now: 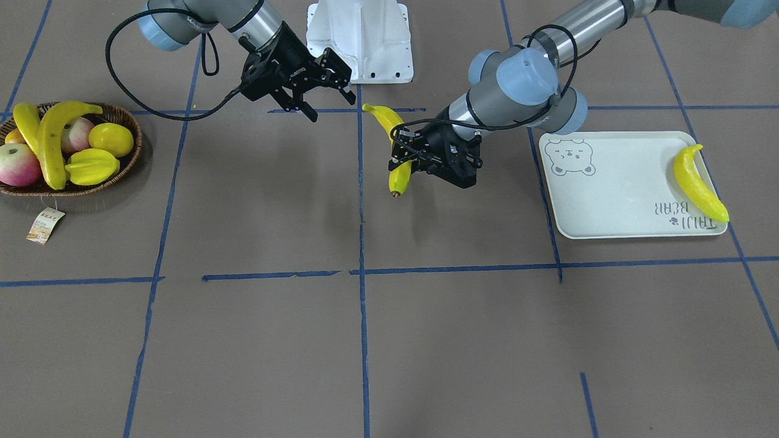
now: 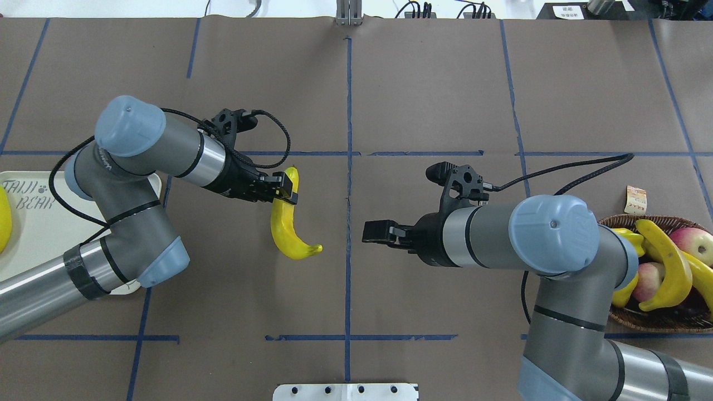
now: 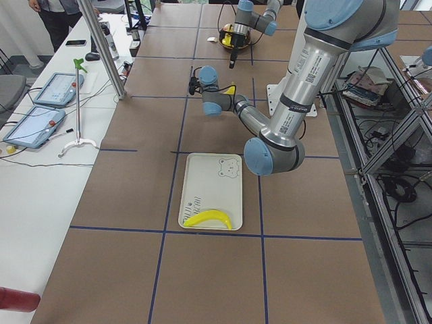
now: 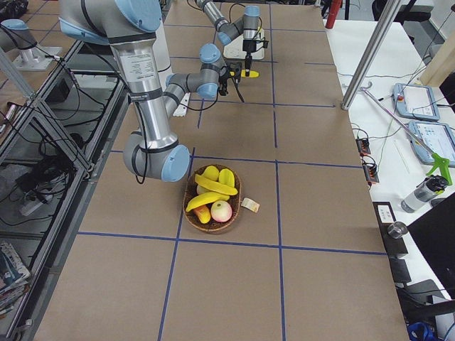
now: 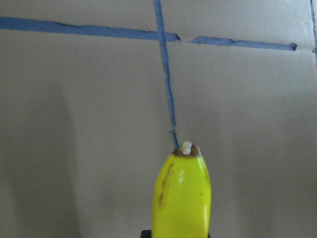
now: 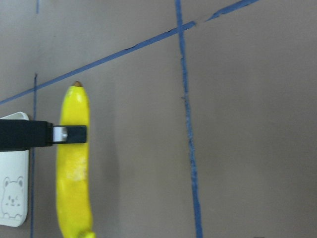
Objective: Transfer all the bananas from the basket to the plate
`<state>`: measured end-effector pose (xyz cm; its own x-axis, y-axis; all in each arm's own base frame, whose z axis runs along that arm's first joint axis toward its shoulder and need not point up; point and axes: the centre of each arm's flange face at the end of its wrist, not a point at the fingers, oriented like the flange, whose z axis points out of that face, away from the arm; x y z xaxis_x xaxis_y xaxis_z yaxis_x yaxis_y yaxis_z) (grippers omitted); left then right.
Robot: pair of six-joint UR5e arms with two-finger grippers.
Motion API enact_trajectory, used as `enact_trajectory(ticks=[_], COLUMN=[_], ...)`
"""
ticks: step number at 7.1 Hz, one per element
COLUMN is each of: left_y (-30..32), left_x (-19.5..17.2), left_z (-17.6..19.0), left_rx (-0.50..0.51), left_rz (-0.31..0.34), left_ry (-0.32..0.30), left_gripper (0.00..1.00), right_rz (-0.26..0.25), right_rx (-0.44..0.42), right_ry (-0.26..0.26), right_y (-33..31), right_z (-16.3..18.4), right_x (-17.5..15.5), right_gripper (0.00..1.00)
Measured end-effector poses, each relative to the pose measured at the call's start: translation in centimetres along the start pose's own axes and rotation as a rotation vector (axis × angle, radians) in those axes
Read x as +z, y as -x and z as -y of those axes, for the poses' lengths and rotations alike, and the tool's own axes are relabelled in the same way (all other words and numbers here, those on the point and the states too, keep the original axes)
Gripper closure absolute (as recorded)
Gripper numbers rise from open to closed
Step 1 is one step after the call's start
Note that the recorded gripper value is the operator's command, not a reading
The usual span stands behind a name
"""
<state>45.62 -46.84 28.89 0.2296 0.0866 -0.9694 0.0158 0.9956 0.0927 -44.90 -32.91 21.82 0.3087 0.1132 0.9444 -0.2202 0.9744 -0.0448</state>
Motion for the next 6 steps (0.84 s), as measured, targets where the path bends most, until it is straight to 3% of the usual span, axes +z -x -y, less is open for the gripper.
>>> enact_trajectory(ticks=[3,5,6], left_y=[1.1,-0.4,-0.6], left_x=[-4.7,-9.7,-12.0], left_z=[0.2,-1.7,-2.8], left_rx=[-0.058,0.013,0.056], left_rz=[0.123,0.292,0.418], left_ry=[-0.021,-0.004,0.009], left_gripper=[1.0,1.0,1.0], right_rz=[-0.197,-0.27,-0.302], right_rx=[0.08,0.082,0.071], right_ry=[0.031,0.051,0.057], right_y=[-2.0,-3.2,-3.6], right_z=[4.1,6.1,6.7], right_x=[-2.7,-4.2,-4.9], right_gripper=[0.0,0.0,0.0])
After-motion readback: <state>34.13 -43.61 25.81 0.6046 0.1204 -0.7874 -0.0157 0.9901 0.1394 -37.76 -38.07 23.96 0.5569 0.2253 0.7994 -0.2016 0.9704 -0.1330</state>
